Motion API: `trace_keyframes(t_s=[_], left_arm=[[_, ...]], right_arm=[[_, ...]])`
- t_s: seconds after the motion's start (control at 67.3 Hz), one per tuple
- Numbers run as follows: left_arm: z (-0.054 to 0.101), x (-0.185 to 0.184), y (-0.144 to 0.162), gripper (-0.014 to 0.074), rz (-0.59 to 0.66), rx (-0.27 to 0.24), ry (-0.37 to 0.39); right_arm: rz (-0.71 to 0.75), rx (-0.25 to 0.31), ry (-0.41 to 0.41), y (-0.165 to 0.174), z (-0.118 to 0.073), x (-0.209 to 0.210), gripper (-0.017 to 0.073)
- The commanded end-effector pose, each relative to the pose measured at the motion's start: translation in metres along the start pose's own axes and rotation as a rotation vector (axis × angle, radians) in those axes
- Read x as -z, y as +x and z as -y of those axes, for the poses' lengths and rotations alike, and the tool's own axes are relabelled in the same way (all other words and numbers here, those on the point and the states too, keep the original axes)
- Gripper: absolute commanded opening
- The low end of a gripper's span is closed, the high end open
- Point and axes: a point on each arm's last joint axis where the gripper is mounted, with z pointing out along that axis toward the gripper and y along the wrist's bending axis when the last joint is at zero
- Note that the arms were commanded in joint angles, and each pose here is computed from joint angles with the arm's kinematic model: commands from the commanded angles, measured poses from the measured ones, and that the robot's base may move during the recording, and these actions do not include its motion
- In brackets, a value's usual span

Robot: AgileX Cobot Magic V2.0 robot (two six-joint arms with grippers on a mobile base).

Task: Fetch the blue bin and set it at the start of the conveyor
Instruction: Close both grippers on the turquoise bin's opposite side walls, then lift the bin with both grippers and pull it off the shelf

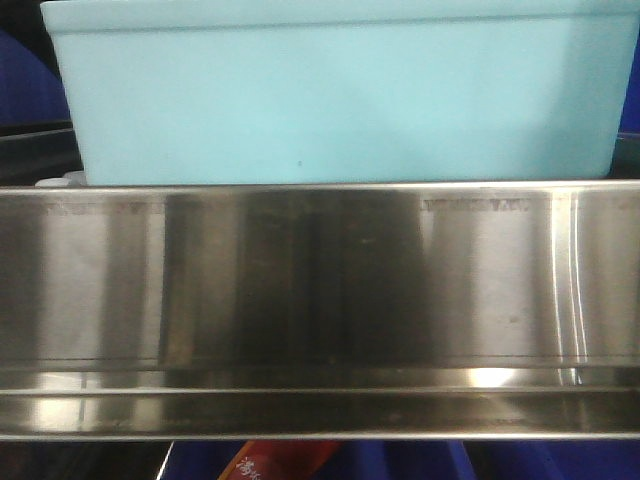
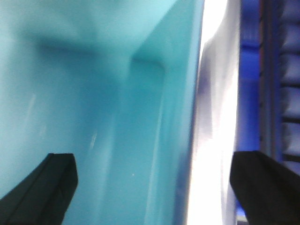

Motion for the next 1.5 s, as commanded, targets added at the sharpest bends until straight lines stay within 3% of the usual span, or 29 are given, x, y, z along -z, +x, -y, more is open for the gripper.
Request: trace_keyframes(t_s=[0.0,0.089,0.119,0.238,0.342,0.371,0.624,0.98,1.203,1.485], left_arm=[[0.001,0.001,-0.002,0.0573,0.001,0.021,0.02],[0.001,0.0,-0.002,0.0468,-0.003,0.02,0.019],[0.001,0.0,-0.002,0.0427,-0.003,0.02,0.019],[0.001,0.0,-0.002,0.016,-0.003,0.02,0.019],[0.001,0.0,-0.002,-0.011,-0.003,0.02,0.019],[0.001,0.0,-0.002,-0.0111,-0.003,0.02,0.019],[0.005,0.016,0.001,-0.0111,0.029,0.013,0.035],[0.022,0.102,0.014,-0.0111,0.221,-0.048,0.107],[0.016,0.135,0.025,-0.0111,0.283,-0.04,0.127],[0.014,0.14,0.024,-0.0111,0.319,-0.035,0.127]], right_arm=[[-0.003,-0.005,0.011,-0.003,0.002,-0.005,0.054],[-0.029,-0.007,0.016,-0.001,0.002,-0.009,0.044],[-0.036,-0.007,0.018,-0.001,0.002,-0.01,0.0365],[-0.041,-0.007,0.019,0.0,0.002,-0.009,0.0086],[-0.04,-0.007,0.019,0.0,0.002,-0.008,-0.0107],[-0.037,-0.008,0.018,0.0,0.002,-0.007,-0.0167],[0.013,-0.01,0.009,0.001,0.003,0.014,-0.0153],[0.251,-0.02,-0.035,0.009,0.008,0.096,-0.0153],[0.407,-0.025,-0.065,0.016,0.012,0.138,-0.0153],[0.443,-0.025,-0.072,0.017,0.012,0.146,-0.0153]])
